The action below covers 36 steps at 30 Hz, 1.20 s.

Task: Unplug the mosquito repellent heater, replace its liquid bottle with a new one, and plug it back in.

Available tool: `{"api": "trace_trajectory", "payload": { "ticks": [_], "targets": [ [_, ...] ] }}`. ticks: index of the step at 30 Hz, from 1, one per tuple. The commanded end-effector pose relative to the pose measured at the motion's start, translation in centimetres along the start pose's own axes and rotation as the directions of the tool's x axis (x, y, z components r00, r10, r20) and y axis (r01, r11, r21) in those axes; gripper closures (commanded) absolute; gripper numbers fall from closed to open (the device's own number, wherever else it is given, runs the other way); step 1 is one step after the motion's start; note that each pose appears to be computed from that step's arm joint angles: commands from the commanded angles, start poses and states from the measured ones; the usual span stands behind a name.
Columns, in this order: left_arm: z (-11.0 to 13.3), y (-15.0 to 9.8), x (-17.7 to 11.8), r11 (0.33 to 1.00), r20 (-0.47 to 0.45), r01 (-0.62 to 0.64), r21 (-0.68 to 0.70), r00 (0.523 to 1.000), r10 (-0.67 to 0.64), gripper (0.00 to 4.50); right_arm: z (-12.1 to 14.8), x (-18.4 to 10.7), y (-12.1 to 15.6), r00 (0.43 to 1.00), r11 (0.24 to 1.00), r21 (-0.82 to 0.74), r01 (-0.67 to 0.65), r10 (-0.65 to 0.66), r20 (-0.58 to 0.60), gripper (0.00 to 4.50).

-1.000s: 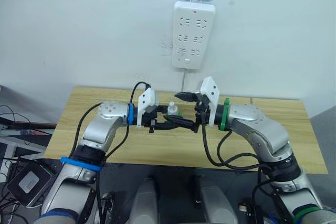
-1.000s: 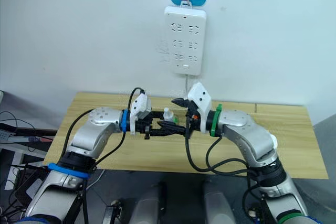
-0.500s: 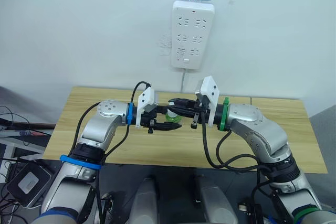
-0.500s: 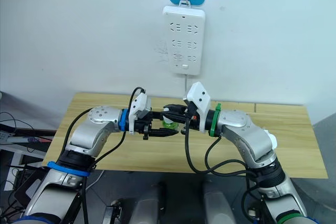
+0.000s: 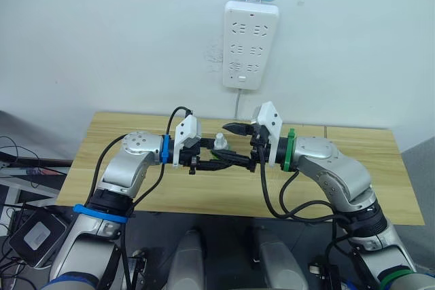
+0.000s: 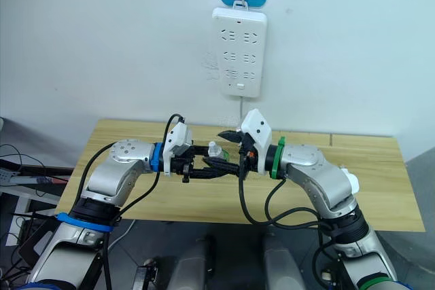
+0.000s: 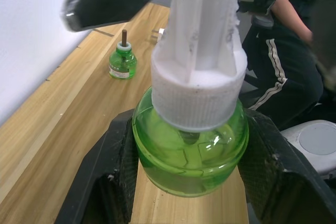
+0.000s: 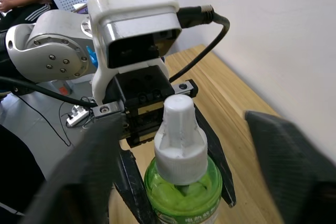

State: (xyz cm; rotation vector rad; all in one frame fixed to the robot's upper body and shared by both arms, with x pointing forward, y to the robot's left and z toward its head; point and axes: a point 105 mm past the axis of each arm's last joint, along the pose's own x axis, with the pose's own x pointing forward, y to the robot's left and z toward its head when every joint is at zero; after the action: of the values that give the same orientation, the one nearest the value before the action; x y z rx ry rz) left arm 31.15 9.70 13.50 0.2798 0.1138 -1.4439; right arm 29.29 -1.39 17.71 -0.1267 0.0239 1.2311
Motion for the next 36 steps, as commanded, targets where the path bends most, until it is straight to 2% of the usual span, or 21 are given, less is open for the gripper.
{"api": "trace_trajectory", "payload": {
  "ticks": [1,5,8,9,15,16,22,25,28,31,32,36],
  "targets": [
    [1.0,-0.3,-0.1,0.999,0.027,0.009,0.043,1.0,-0.01,2.23,0.3,-0.1,0.3,1.0,1.0,-0.024,-0.012,0.012,0.005,0.08],
    [1.0,-0.4,-0.1,0.999,0.028,0.012,0.045,1.0,-0.013,2.23,0.4,-0.1,0.3,1.0,1.0,-0.021,-0.007,0.007,0.011,0.08],
    [1.1,-0.3,0.1,0.999,0.03,0.012,0.048,0.999,-0.014,2.23,0.2,-0.2,0.3,1.0,1.0,-0.015,-0.014,0.014,0.008,0.67],
    [1.1,-0.2,0.1,0.999,0.03,0.012,0.049,0.999,-0.014,2.23,0.1,-0.2,0.3,1.0,1.0,-0.016,-0.016,0.016,0.002,0.95],
    [1.2,-0.3,0.3,0.999,0.036,0.015,0.049,0.999,-0.017,2.23,-0.2,-0.3,0.5,1.0,1.0,-0.01,-0.021,0.021,-0.006,3.25],
    [1.2,-0.4,0.3,0.999,0.036,0.016,0.05,0.999,-0.018,2.23,-0.3,-0.4,0.5,1.0,1.0,-0.011,-0.023,0.023,-0.008,3.51],
    [1.4,-0.4,0.4,0.998,0.039,0.018,0.057,0.999,-0.02,2.23,-0.2,-0.4,0.6,0.999,0.999,-0.005,-0.042,0.042,-0.007,3.52],
    [1.7,-1.0,0.6,0.995,0.035,0.044,0.093,0.998,-0.047,2.23,0.2,-0.3,1.5,0.988,0.988,-0.017,-0.155,0.155,-0.001,3.52],
    [1.2,-2.4,0.8,0.979,-0.012,0.122,0.162,0.993,-0.121,2.23,0.8,-0.6,2.7,0.923,0.919,-0.079,-0.386,0.385,-0.031,3.52],
    [1.3,-4.0,0.9,0.959,-0.022,0.202,0.2,0.979,-0.201,2.23,1.1,-1.2,2.9,0.821,0.812,-0.12,-0.571,0.566,-0.077,3.52],
    [1.3,-4.3,0.9,0.954,-0.027,0.221,0.204,0.975,-0.22,2.23,0.9,-1.3,2.9,0.794,0.784,-0.13,-0.607,0.6,-0.096,3.52],
    [1.0,-5.1,0.7,0.943,-0.051,0.26,0.206,0.966,-0.255,2.23,0.5,-1.2,2.2,0.753,0.741,-0.131,-0.658,0.646,-0.129,3.52]
  ]
}}
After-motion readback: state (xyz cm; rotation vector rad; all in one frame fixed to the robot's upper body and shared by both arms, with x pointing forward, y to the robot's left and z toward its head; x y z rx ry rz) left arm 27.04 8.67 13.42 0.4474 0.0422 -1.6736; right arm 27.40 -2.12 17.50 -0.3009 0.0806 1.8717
